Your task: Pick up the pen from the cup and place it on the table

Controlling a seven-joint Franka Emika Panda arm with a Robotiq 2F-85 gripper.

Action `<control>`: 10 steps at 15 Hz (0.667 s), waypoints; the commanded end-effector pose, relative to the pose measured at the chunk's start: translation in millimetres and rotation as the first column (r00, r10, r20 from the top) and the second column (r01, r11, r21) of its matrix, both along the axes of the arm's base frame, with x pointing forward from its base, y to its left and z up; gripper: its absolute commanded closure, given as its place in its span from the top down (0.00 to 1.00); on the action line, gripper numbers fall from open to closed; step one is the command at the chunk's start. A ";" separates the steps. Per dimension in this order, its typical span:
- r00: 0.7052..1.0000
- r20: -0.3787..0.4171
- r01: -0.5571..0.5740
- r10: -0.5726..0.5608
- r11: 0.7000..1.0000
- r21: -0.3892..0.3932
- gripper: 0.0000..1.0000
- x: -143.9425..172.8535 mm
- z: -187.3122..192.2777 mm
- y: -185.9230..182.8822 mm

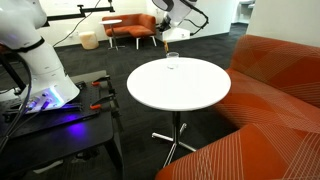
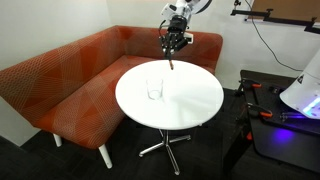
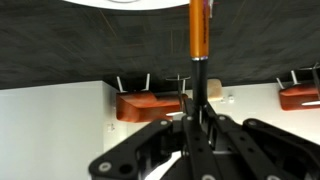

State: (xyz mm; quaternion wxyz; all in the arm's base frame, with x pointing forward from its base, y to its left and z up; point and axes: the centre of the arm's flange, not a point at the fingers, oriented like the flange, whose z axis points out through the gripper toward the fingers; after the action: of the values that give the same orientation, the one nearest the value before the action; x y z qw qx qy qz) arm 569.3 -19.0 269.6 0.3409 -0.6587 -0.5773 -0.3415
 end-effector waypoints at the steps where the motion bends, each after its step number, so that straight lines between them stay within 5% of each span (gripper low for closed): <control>1: 0.990 -0.036 0.135 -0.136 0.991 -0.027 0.03 -21.8 7.4 -11.1; 2: 0.998 -0.020 0.067 -0.067 0.998 -0.013 0.10 -5.9 -3.0 -11.1; 6: 0.995 -0.035 0.093 -0.093 0.996 -0.018 0.10 -12.2 -4.4 -16.5; 7: 0.995 -0.035 0.093 -0.094 0.996 -0.017 0.03 -12.5 -4.4 -16.4; 10: 0.961 -0.023 0.273 -0.275 0.960 -0.066 0.03 -11.2 2.7 -24.1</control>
State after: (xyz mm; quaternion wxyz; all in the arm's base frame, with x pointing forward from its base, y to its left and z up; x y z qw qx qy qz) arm 558.9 -39.4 263.2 0.3182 -0.7062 -0.5299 -0.3452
